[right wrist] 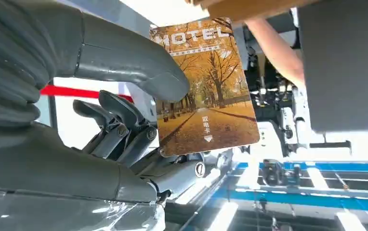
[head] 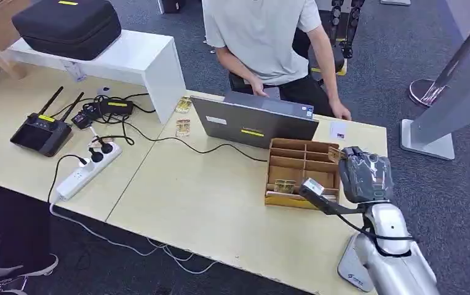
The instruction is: Pass the card to the sensor for recognition and then transmit it.
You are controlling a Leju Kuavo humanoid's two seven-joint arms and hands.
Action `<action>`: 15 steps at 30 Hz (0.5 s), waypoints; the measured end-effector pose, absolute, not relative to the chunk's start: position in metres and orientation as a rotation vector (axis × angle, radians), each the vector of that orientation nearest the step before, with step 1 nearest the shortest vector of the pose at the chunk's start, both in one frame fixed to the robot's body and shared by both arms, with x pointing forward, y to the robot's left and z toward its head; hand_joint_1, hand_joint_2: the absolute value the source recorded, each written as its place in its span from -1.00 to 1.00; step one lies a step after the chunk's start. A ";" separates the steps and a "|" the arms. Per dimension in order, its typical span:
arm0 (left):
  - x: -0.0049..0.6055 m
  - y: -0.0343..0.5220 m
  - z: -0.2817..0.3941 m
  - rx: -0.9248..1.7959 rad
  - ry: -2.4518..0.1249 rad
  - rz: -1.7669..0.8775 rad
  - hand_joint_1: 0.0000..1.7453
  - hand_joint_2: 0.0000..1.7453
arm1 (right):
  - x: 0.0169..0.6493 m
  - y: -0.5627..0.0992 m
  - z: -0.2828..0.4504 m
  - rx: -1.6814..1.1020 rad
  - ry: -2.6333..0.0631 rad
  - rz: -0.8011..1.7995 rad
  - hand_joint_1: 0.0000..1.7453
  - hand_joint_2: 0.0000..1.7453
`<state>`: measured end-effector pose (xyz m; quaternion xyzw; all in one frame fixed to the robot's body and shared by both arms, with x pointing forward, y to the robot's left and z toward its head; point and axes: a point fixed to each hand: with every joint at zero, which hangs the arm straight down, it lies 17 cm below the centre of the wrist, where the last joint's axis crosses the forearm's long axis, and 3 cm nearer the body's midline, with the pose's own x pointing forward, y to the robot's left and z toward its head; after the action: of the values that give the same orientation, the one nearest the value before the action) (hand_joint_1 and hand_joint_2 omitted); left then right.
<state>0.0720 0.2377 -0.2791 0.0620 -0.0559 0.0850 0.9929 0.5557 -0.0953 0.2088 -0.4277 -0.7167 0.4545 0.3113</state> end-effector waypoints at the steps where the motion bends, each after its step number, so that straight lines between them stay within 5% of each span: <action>1: 0.072 0.237 -0.279 0.121 -0.113 0.170 -1.00 1.00 | 0.559 -0.096 0.217 -1.133 -1.895 1.191 1.00 1.00; 15: 0.073 0.235 -0.279 0.108 -0.117 0.153 -1.00 1.00 | 0.598 -0.105 0.287 -1.201 -1.868 1.179 1.00 1.00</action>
<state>0.0734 0.2350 -0.2789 0.0538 -0.0586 0.0764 0.9939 0.5980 -0.1047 0.2871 -0.4544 -0.7068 0.4460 0.3084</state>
